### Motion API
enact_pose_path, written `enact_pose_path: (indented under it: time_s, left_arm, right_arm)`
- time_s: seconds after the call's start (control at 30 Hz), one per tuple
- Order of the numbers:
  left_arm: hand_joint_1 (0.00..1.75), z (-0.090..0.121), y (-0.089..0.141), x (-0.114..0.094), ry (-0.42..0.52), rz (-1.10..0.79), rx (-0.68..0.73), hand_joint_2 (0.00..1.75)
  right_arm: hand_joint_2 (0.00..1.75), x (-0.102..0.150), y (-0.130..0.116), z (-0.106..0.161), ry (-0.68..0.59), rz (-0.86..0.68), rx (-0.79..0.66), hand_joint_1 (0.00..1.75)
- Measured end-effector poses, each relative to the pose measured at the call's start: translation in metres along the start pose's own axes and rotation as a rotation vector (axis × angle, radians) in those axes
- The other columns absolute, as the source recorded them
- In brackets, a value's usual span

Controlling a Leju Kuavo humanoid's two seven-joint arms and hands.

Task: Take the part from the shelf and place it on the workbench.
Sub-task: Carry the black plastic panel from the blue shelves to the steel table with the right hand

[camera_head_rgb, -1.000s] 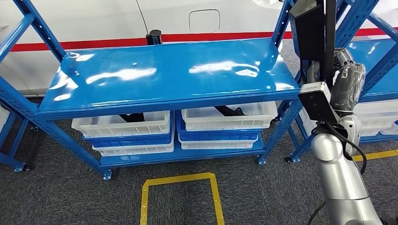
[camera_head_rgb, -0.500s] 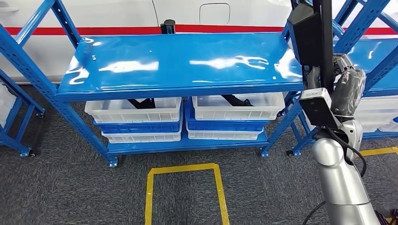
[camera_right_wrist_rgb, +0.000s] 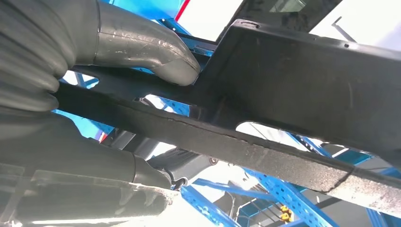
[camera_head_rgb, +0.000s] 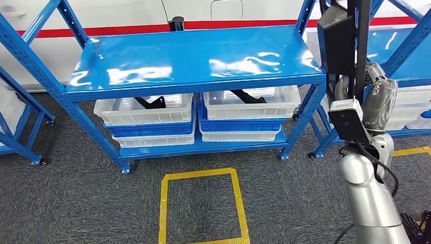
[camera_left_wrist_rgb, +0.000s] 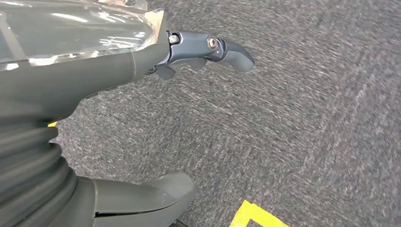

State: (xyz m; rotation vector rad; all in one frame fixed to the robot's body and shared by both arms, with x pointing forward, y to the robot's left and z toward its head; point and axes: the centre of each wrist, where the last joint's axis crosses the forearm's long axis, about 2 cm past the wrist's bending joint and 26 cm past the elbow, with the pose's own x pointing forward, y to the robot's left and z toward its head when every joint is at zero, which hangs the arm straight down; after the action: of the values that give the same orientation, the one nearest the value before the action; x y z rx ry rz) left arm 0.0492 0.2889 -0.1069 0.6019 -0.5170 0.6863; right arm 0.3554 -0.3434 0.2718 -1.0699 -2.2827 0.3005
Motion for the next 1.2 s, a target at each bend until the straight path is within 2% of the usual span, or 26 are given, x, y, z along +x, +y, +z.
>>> enact_pose_path:
  time_s: [0.63,1.2]
  left_arm:
    - [0.0,-0.008,0.002,0.008,-0.044,-0.02,-0.019,1.75]
    - [0.0,-0.013,0.008,0.01,-0.034,-0.025,0.006,1.75]
  right_arm:
    - [1.75,-0.006,-0.014,0.023,0.036,0.031,0.011,1.75]
    - [1.75,-0.011,-0.014,0.024,0.044,-0.01,0.028,1.75]
